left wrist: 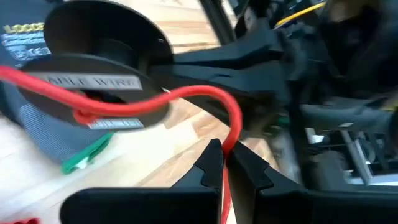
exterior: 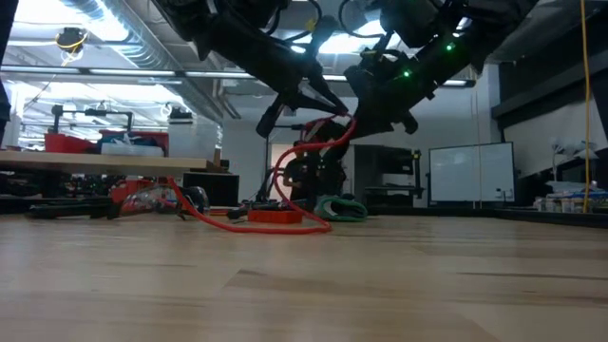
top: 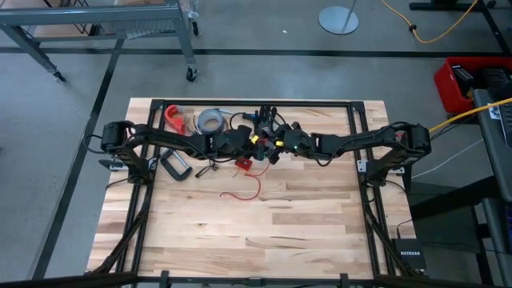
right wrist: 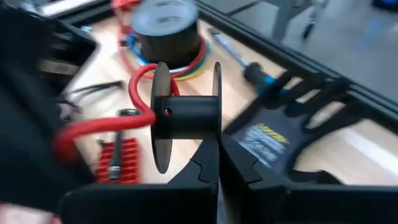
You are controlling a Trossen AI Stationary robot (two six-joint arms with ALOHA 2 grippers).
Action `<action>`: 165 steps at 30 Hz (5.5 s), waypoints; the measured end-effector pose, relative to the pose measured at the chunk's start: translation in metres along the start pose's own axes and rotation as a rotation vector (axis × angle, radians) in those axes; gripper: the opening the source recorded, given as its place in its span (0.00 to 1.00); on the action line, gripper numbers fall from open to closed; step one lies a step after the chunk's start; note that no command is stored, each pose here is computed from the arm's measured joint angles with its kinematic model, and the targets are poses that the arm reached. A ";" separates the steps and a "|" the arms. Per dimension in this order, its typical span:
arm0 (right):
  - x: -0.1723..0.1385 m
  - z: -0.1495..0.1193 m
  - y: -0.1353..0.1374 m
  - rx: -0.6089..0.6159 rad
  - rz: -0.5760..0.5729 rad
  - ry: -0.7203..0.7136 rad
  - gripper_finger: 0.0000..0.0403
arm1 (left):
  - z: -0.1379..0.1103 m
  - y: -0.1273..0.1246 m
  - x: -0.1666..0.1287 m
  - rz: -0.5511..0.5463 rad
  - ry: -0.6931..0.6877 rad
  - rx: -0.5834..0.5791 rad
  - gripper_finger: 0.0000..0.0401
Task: Coil cords
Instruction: Coil the orange wire into the black spool
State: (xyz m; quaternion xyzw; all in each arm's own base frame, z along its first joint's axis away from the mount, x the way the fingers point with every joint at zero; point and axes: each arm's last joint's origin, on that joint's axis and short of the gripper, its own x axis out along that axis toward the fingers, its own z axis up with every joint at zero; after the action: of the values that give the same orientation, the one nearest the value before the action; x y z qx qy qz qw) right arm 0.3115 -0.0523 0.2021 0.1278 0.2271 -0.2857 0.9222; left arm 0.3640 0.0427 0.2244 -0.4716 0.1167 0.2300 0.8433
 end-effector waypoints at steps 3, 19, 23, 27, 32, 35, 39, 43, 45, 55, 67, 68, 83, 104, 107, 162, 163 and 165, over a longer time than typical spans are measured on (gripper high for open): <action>0.000 -0.001 0.001 -0.003 0.033 0.024 0.00 | 0.003 0.002 0.000 0.009 -0.004 -0.002 0.00; -0.001 -0.010 0.001 -0.035 0.106 0.138 0.00 | 0.022 0.005 -0.008 0.026 -0.048 0.021 0.00; -0.001 -0.008 0.002 -0.028 0.101 0.115 0.00 | 0.021 0.003 -0.008 0.014 -0.048 0.009 0.00; -0.001 -0.002 0.005 -0.004 0.157 0.059 0.00 | 0.017 0.000 -0.009 0.006 -0.036 0.017 0.00; -0.001 0.002 0.008 0.036 0.232 0.036 0.00 | 0.017 0.000 -0.009 0.005 -0.034 0.010 0.00; -0.001 0.003 0.008 0.041 0.218 0.023 0.00 | 0.014 -0.002 -0.009 -0.002 -0.028 0.013 0.00; -0.001 0.003 0.008 0.059 0.217 0.029 0.00 | 0.012 -0.003 -0.010 -0.003 -0.023 0.019 0.00; -0.001 0.003 0.008 0.077 0.216 0.028 0.00 | 0.011 -0.004 -0.010 -0.010 -0.021 0.012 0.00; -0.001 0.004 0.007 0.092 0.198 0.018 0.00 | 0.007 -0.006 -0.011 -0.013 -0.016 0.017 0.00; 0.004 0.011 -0.007 0.148 0.121 -0.034 0.00 | -0.013 -0.016 -0.015 -0.034 0.037 0.049 0.00; 0.007 0.021 -0.014 0.179 0.261 -0.050 0.00 | -0.026 -0.003 -0.019 0.141 0.090 0.110 0.00; 0.006 0.022 -0.014 0.179 0.275 -0.052 0.00 | -0.026 -0.003 -0.019 0.147 0.093 0.111 0.00; 0.004 0.030 -0.011 0.191 0.340 -0.124 0.00 | -0.043 -0.008 -0.025 0.219 0.013 0.195 0.00; -0.016 0.016 -0.048 0.080 0.628 0.305 0.00 | -0.061 -0.004 -0.037 0.385 -0.058 0.394 0.00; -0.017 0.013 -0.046 0.070 0.636 0.336 0.00 | -0.057 -0.002 -0.035 0.392 -0.062 0.388 0.00; -0.033 0.026 -0.021 0.016 1.270 0.300 0.00 | -0.147 -0.022 -0.070 0.250 0.165 0.632 0.38; -0.034 0.027 -0.018 0.008 1.294 0.293 0.00 | -0.148 -0.021 -0.068 0.260 0.154 0.647 0.38; -0.037 0.029 -0.012 -0.012 1.338 0.278 0.00 | -0.150 -0.018 -0.065 0.283 0.133 0.683 0.38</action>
State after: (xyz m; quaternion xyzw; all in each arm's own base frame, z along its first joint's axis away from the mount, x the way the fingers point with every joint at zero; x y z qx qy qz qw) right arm 0.2870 -0.0550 0.2439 0.2710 0.2171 0.3661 0.8634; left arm 0.3197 -0.1112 0.1853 -0.1561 0.3051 0.2611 0.9024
